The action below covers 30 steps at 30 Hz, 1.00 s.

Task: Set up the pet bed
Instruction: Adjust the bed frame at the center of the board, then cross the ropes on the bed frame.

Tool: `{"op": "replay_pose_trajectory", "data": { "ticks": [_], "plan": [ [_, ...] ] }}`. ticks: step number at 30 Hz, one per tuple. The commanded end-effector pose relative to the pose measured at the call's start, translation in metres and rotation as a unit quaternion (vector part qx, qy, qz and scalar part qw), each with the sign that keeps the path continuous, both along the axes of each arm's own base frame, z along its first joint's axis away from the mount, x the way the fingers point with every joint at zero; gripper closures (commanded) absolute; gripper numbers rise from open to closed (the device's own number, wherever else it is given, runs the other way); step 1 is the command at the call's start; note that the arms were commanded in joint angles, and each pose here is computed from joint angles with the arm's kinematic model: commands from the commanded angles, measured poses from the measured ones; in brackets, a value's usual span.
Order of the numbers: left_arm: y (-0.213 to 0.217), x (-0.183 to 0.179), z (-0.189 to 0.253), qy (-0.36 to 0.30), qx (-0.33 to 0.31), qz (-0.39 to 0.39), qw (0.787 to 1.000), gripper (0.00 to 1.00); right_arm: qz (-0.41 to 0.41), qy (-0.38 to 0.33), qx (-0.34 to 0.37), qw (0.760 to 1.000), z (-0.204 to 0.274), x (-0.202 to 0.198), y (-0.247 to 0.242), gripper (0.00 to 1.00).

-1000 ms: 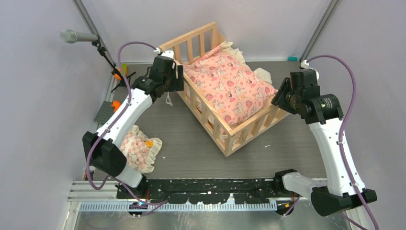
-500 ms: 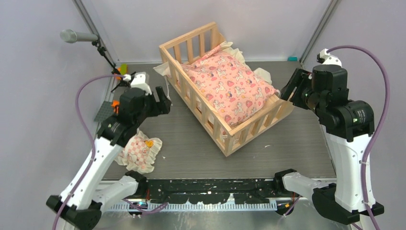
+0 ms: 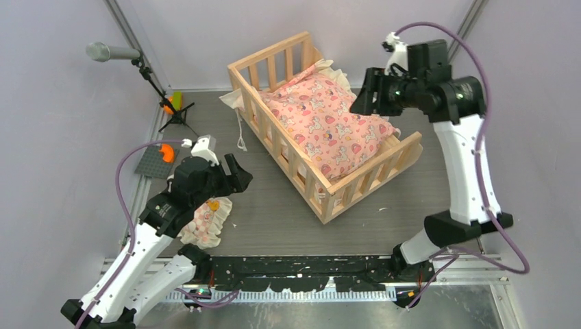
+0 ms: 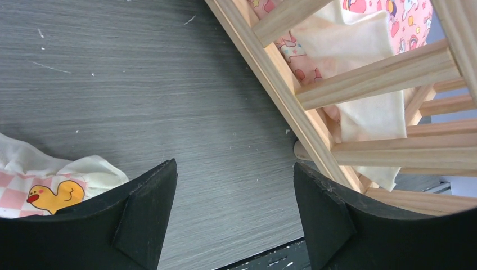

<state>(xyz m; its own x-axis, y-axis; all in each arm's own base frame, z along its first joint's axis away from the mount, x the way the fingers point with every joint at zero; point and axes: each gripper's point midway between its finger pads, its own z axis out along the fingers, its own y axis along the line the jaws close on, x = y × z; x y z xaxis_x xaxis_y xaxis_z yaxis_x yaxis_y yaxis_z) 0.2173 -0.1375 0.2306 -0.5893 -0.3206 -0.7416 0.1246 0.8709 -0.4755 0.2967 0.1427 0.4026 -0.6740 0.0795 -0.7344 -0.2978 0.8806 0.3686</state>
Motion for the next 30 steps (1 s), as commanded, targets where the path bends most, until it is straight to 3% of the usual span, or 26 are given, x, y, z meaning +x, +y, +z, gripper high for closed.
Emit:
{"op": "replay_pose_trajectory", "data": {
  "ticks": [1,5,12,19,30],
  "plan": [
    [-0.004,-0.002,0.005,-0.008,-0.014,-0.008,1.0,0.23,0.083,0.033,-0.022,0.996,-0.028,0.018,0.026,0.4],
    [-0.003,-0.003,0.003,-0.007,-0.008,-0.01,1.0,0.23,0.115,0.11,-0.07,0.985,-0.08,0.024,0.04,0.39],
    [-0.006,-0.003,-0.01,0.006,0.0,-0.019,1.0,0.23,0.214,0.204,-0.175,0.939,-0.149,-0.016,0.065,0.37],
    [-0.004,-0.004,-0.017,0.009,0.005,-0.019,1.0,0.23,0.204,0.269,-0.227,0.913,-0.182,-0.04,0.051,0.37],
    [-0.006,-0.005,-0.024,0.017,-0.001,-0.02,1.0,0.23,0.228,0.306,-0.181,0.907,-0.207,-0.077,0.061,0.37]
  ]
}}
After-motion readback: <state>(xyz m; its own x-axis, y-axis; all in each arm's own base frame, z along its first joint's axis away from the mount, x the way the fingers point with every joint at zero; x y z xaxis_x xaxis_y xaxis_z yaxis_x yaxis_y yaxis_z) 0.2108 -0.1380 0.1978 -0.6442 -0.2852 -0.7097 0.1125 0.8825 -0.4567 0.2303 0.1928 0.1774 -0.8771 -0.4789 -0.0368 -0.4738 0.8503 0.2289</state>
